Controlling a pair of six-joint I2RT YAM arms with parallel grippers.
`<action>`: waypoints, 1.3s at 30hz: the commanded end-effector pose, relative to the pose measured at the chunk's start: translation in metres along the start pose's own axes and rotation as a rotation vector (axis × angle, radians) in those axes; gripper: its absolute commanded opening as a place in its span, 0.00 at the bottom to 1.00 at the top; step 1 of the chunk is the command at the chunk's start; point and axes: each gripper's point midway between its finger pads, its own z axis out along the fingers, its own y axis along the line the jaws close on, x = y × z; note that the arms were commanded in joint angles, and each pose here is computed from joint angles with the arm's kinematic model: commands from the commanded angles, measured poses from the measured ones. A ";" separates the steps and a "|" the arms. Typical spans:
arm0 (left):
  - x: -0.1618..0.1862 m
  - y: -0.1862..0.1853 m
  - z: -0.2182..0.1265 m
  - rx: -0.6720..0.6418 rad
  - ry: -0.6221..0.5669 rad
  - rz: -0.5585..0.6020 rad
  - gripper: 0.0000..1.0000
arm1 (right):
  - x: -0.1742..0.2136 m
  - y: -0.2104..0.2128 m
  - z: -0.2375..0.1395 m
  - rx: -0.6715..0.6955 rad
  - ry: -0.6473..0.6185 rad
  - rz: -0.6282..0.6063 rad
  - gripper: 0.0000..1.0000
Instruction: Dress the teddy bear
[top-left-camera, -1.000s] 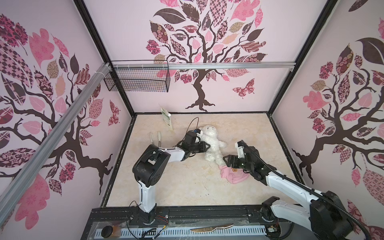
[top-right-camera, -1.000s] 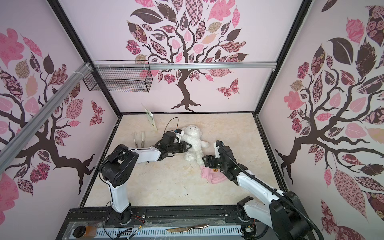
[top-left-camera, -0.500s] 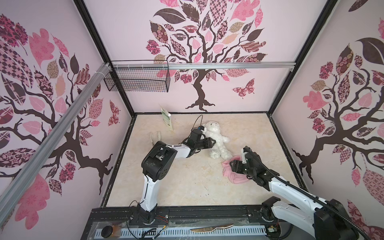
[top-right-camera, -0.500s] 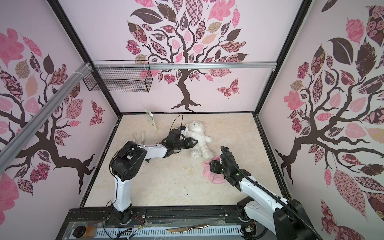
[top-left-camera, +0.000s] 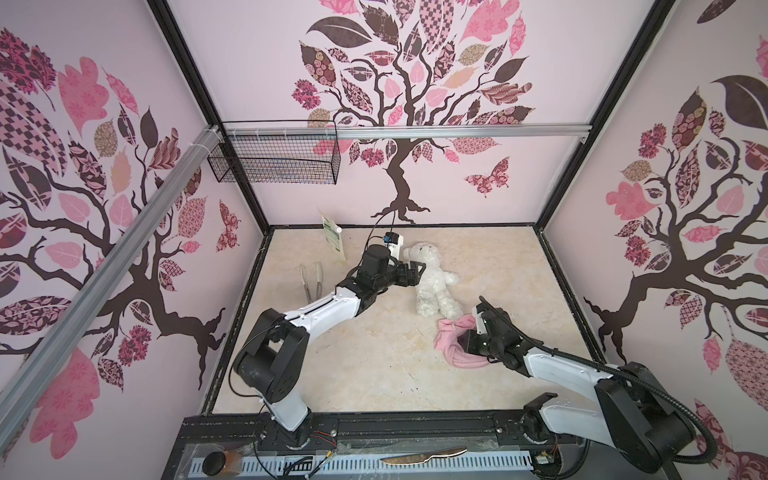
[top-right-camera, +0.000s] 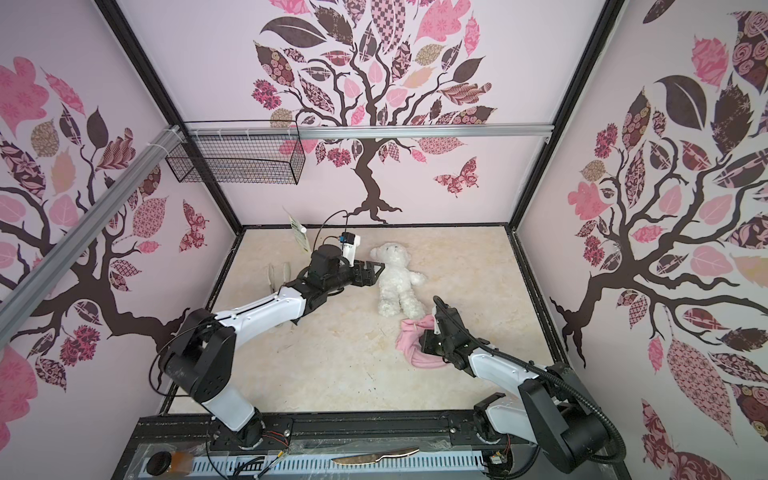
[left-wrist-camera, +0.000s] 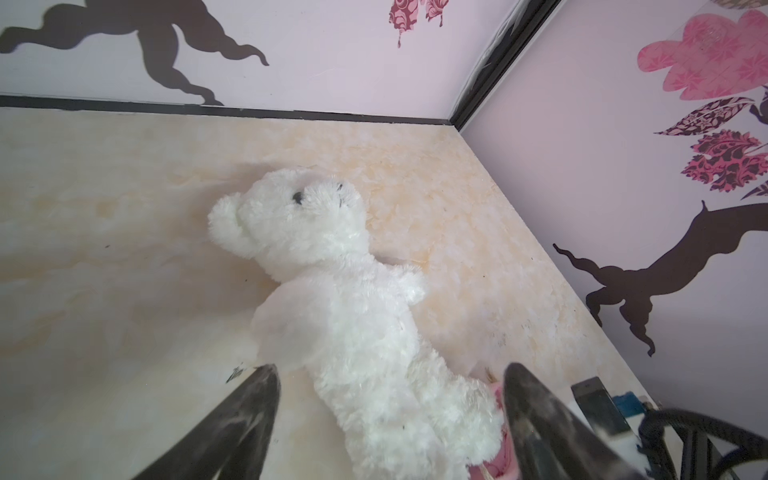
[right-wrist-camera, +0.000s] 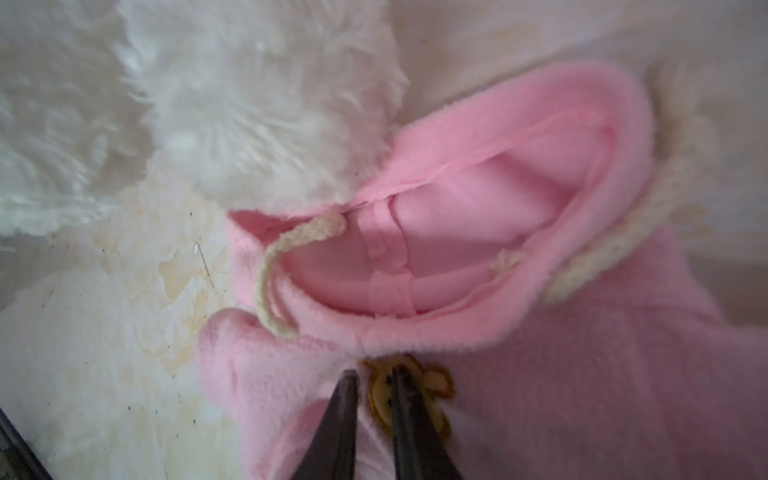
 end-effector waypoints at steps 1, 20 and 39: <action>0.034 0.024 -0.031 -0.094 0.047 -0.012 0.87 | 0.026 0.018 0.001 -0.090 0.087 0.007 0.09; 0.109 0.060 -0.194 -0.196 -0.042 -0.197 0.79 | 0.064 0.229 0.063 -0.514 0.282 -0.444 0.10; 0.207 -0.011 -0.095 0.087 0.375 -0.092 0.47 | 0.088 0.105 0.000 -0.275 0.302 -0.309 0.22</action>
